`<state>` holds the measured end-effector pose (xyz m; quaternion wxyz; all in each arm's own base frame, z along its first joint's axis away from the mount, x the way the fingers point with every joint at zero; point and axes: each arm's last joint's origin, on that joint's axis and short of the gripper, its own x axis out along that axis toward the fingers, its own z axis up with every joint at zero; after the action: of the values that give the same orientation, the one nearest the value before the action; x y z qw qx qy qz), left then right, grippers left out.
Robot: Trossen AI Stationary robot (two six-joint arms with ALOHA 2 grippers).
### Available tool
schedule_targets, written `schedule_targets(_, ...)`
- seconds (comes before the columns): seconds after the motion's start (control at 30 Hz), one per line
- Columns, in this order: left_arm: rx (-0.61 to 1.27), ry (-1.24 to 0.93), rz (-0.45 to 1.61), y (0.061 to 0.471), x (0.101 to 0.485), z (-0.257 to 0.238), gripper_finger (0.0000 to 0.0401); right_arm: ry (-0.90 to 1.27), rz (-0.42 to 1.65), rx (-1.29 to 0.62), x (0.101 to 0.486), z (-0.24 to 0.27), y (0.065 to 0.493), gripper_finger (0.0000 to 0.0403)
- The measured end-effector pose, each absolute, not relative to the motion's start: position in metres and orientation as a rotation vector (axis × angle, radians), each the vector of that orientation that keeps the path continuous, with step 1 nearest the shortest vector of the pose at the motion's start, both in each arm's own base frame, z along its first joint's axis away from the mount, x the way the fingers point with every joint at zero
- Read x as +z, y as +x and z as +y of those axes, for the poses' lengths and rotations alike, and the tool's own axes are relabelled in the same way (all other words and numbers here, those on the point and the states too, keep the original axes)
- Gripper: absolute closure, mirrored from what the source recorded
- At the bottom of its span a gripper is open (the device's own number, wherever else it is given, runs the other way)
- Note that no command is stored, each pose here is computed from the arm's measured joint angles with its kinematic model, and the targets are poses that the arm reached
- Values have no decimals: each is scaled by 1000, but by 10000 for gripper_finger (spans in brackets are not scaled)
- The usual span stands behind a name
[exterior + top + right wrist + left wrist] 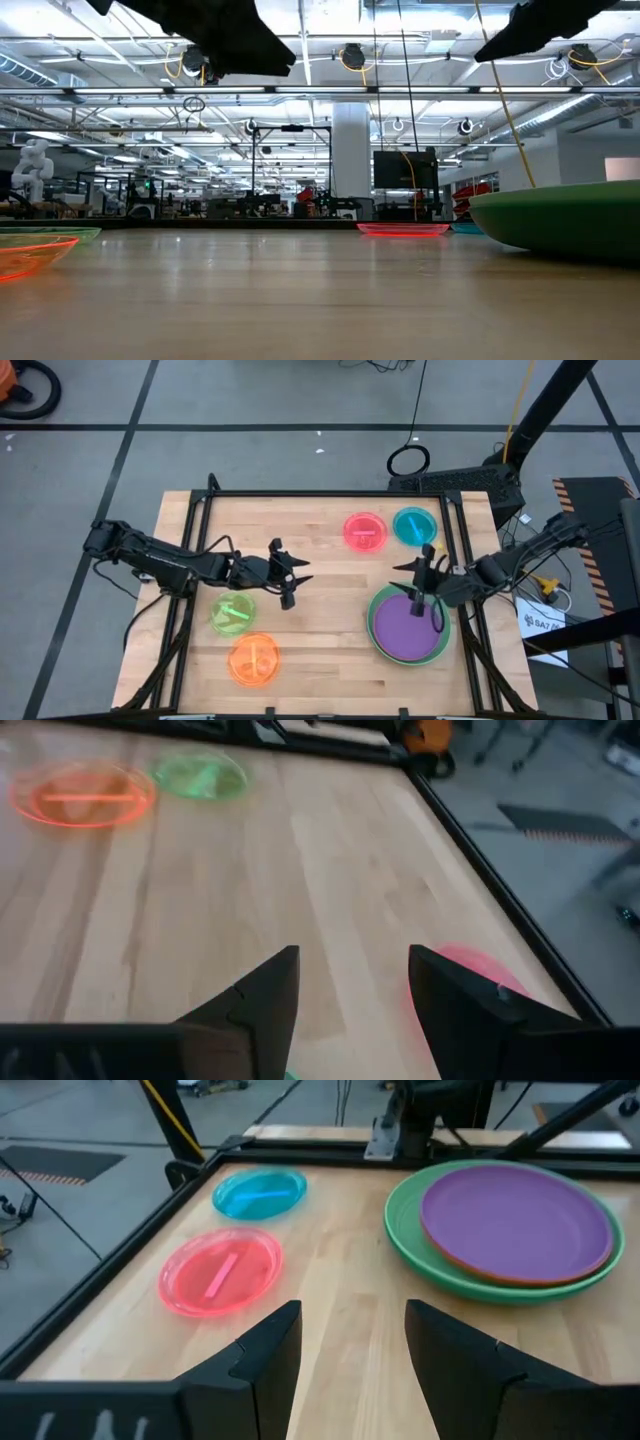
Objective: Stack plastic plates
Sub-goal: Stack the small pink plate on top of the purple plate
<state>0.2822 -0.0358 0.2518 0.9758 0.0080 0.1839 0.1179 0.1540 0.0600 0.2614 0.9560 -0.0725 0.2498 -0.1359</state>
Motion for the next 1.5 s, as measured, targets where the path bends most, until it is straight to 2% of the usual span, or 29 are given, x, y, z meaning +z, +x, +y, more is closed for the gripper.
schedule_targets(0.23,257,-12,362,287,249,-33,215,-177,425,-240,233,54,140,222)
schedule_targets(0.6,320,6,301,315,231,-9,215,-136,155,-240,251,36,109,222)
schedule_targets(0.8,294,24,353,347,233,9,215,-136,132,-242,237,31,100,222)
schedule_targets(1.17,310,225,527,413,215,44,215,-81,100,-218,239,29,95,222)
schedule_targets(1.33,310,170,553,421,201,68,215,-60,98,-189,239,30,95,222)
schedule_targets(1.5,375,9,568,417,190,98,215,-45,97,-189,239,30,95,222)
